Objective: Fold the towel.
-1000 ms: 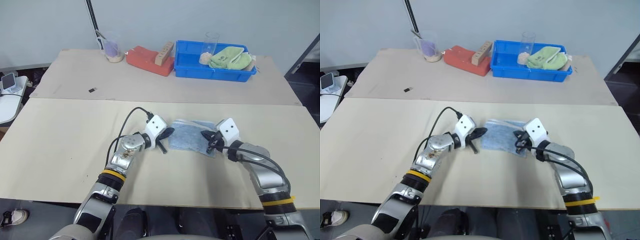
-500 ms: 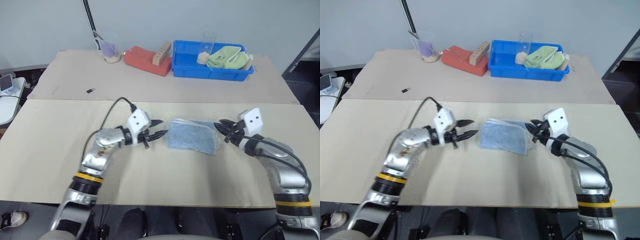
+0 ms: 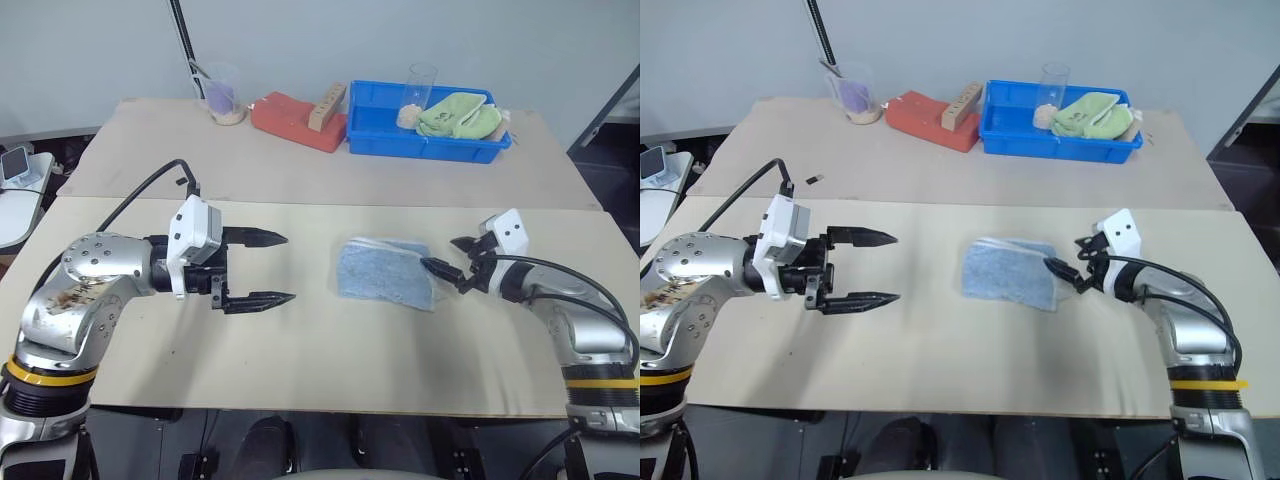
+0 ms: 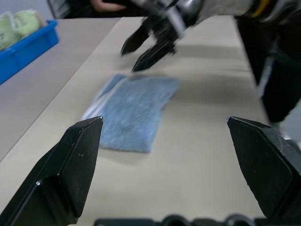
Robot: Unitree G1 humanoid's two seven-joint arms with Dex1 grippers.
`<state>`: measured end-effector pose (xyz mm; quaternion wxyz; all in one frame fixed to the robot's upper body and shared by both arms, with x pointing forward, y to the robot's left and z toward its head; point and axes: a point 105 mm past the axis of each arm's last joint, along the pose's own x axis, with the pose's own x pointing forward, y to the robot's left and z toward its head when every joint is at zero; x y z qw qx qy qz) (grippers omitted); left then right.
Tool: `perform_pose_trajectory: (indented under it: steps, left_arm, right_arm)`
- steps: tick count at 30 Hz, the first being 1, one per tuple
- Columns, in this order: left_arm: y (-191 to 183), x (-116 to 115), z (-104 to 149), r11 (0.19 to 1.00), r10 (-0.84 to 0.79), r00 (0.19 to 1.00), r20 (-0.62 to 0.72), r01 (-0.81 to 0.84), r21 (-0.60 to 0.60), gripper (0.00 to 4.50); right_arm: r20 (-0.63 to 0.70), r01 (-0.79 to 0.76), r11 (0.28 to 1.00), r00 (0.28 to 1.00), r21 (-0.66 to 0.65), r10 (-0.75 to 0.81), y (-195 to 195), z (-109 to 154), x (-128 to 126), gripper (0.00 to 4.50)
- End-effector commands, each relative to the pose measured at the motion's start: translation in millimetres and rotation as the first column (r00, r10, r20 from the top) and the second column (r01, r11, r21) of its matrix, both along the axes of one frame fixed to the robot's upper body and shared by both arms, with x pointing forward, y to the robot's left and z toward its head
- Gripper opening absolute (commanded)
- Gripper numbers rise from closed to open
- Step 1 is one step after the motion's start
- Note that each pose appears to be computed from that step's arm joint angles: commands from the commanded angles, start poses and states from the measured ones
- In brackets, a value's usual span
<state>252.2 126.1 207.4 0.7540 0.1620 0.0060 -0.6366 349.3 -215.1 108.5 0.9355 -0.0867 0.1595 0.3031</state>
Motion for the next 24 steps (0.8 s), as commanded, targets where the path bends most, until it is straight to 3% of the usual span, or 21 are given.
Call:
perform_pose_trajectory:
  steps: [1,5,6,14,18,21,24]
  left_arm:
    - [-6,-6,5,1.0,-0.014,0.999,0.031,0.014,-0.006,4.5]
    - [-10,-11,5,0.999,-0.031,0.999,0.03,0.031,-0.023,4.5]
    - [-11,-12,6,0.999,-0.034,0.999,0.028,0.035,-0.029,4.5]
    - [-8,-18,5,0.997,-0.062,0.998,0.032,0.064,-0.035,4.5]
    - [-8,-14,4,0.998,-0.055,0.997,0.052,0.057,-0.041,4.5]
    - [-8,-12,4,0.998,-0.042,0.997,0.058,0.045,-0.049,4.5]
    - [-7,-8,5,0.998,-0.021,0.997,0.069,0.025,-0.061,4.5]
  right_arm:
    - [-0.015,-0.023,0.999,1.0,0.022,0.024,4,1,12,4.43]
    - [-0.062,-0.054,0.996,0.996,0.073,0.058,14,-5,18,4.43]
    - [-0.072,-0.064,0.994,0.995,0.086,0.07,17,-5,18,4.19]
    - [-0.111,-0.088,0.99,0.989,0.11,0.101,24,-10,16,1.53]
    - [-0.062,-0.096,0.99,0.993,0.103,0.103,25,0,15,0.19]
    - [0.022,-0.026,0.994,0.999,0.107,0.024,12,19,23,0.04]
    - [0.096,0.187,0.969,0.974,0.162,-0.204,-28,37,39,0.04]
